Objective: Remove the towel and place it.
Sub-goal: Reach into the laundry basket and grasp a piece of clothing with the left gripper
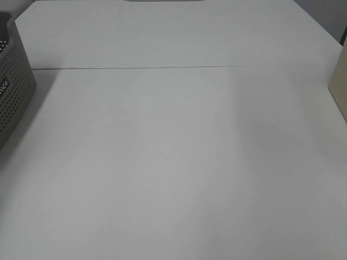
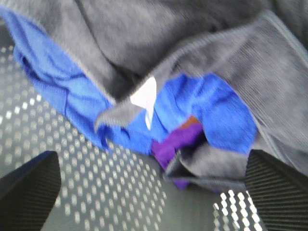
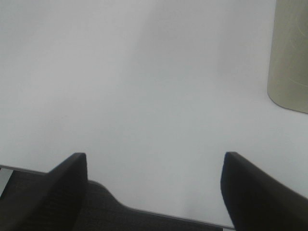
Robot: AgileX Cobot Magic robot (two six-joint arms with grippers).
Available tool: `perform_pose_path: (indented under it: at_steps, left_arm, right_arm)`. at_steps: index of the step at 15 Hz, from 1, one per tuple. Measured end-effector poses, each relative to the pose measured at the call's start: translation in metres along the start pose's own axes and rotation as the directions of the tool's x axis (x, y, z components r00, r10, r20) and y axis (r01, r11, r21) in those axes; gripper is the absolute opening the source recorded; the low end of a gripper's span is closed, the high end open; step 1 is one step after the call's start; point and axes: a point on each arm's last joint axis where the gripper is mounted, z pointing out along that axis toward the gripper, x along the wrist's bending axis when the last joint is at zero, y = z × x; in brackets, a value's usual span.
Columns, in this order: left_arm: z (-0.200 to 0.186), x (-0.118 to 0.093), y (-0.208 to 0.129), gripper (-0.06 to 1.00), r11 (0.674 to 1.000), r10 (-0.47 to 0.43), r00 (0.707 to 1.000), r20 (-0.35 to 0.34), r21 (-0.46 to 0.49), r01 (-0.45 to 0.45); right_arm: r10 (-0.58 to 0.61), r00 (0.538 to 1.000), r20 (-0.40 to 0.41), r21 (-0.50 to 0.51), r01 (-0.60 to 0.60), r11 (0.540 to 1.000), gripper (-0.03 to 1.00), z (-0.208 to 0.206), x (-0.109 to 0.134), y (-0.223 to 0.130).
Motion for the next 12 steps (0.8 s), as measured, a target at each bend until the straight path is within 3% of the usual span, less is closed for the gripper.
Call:
perform_pose_path:
  at_steps: [9,11,12]
  left_arm:
    - [0.073,0.011,0.015,0.97,0.997,0.065,0.993,0.100,0.024,-0.067]
    - [0.075,0.011,0.016,0.91,0.997,0.067,0.992,0.103,0.025,-0.070]
    - [0.074,0.011,0.016,0.80,0.997,0.067,0.993,0.102,0.024,-0.070]
  right_arm:
    - [0.000,1.000,0.000,0.000,0.000,1.000,0.75,0.000,0.000,0.000]
    - [0.000,1.000,0.000,0.000,0.000,1.000,0.75,0.000,0.000,0.000]
    - [0.000,1.000,0.000,0.000,0.000,1.000,0.75,0.000,0.000,0.000]
